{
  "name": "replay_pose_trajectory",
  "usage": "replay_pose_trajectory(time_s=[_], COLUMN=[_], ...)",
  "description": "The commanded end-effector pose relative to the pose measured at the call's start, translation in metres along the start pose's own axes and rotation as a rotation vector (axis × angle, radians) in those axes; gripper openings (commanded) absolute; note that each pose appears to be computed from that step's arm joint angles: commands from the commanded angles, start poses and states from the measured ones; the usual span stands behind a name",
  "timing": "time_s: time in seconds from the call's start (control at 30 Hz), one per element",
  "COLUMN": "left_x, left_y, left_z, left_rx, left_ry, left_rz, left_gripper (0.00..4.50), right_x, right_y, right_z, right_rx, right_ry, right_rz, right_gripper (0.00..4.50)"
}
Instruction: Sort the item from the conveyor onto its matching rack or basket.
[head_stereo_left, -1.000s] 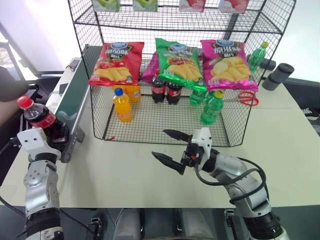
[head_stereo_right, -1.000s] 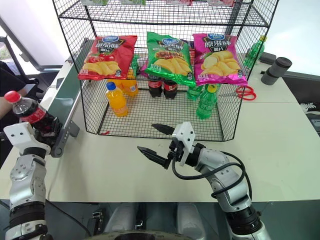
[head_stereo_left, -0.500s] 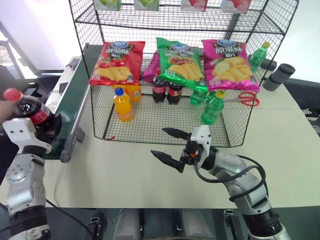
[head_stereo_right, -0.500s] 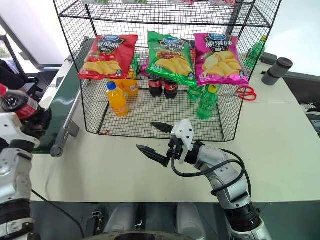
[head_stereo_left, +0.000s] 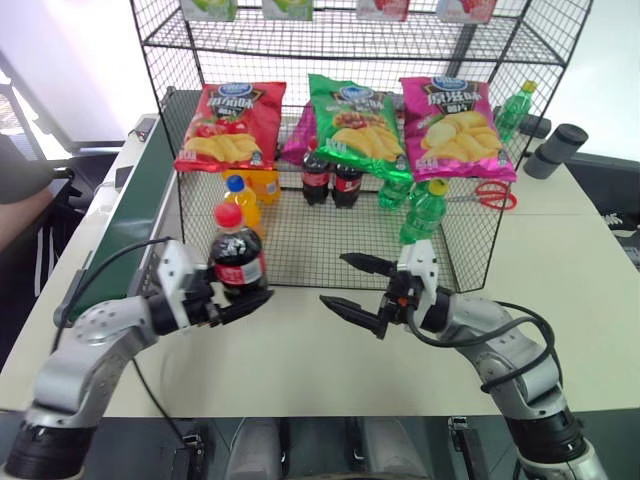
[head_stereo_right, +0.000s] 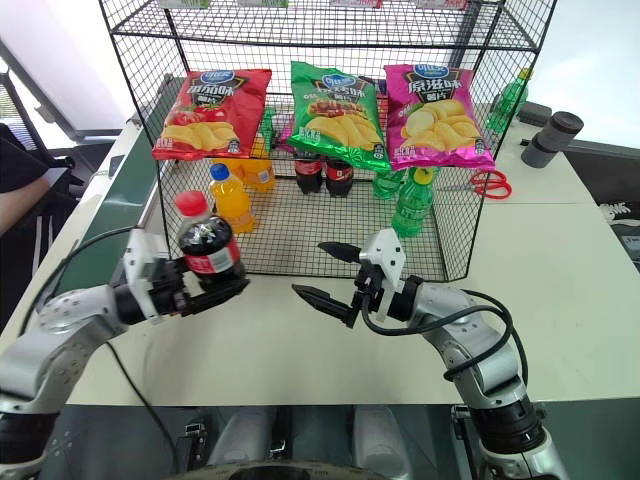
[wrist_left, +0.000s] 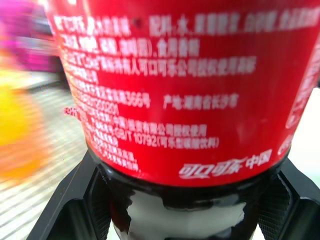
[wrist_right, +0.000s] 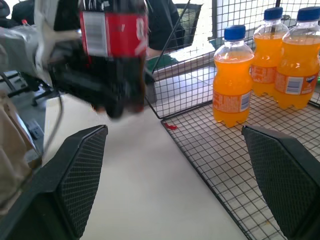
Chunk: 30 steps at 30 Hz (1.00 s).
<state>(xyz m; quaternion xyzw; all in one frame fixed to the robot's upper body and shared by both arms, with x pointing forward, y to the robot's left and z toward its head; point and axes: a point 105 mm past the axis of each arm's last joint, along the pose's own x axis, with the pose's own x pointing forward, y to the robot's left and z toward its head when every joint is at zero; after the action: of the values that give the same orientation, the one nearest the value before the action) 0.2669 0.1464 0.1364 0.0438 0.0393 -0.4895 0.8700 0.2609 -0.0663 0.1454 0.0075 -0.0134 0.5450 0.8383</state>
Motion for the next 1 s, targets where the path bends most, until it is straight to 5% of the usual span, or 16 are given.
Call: replay_pose_trajectory(time_s=[0.03, 0.27, 0.6, 0.73, 0.87, 0.93, 1.0], left_x=[0.025, 0.063, 0.082, 0.084, 0.083, 0.08, 0.077], left_y=[-0.01, -0.038, -0.046, -0.047, -0.045, -0.043, -0.036], left_z=[0.009, 0.008, 0.006, 0.009, 0.009, 0.007, 0.004], left_rx=[0.09, 0.172, 0.215, 0.214, 0.148, 0.119, 0.142], left_ry=[-0.04, -0.045, -0.068, -0.073, -0.056, -0.048, -0.042], left_rz=[-0.123, -0.376, -0.448, -0.44, -0.43, -0.416, -0.362], left_gripper=[3.06, 3.06, 3.06, 3.06, 3.06, 4.12, 4.46], right_x=[0.009, 0.014, 0.015, 0.015, 0.016, 0.015, 0.014], right_y=[0.011, 0.013, 0.023, 0.023, 0.02, 0.014, 0.003], right_z=[0.02, 0.022, 0.021, 0.021, 0.021, 0.022, 0.024], right_rx=[-0.033, -0.007, 0.032, 0.04, 0.019, 0.008, -0.008], right_ry=[-0.059, -0.08, -0.084, -0.085, -0.082, -0.09, -0.106], right_rz=[0.05, 0.043, 0.06, 0.064, 0.047, 0.019, -0.033], right_gripper=[4.5, 4.5, 4.5, 3.13, 2.98, 2.98, 2.98])
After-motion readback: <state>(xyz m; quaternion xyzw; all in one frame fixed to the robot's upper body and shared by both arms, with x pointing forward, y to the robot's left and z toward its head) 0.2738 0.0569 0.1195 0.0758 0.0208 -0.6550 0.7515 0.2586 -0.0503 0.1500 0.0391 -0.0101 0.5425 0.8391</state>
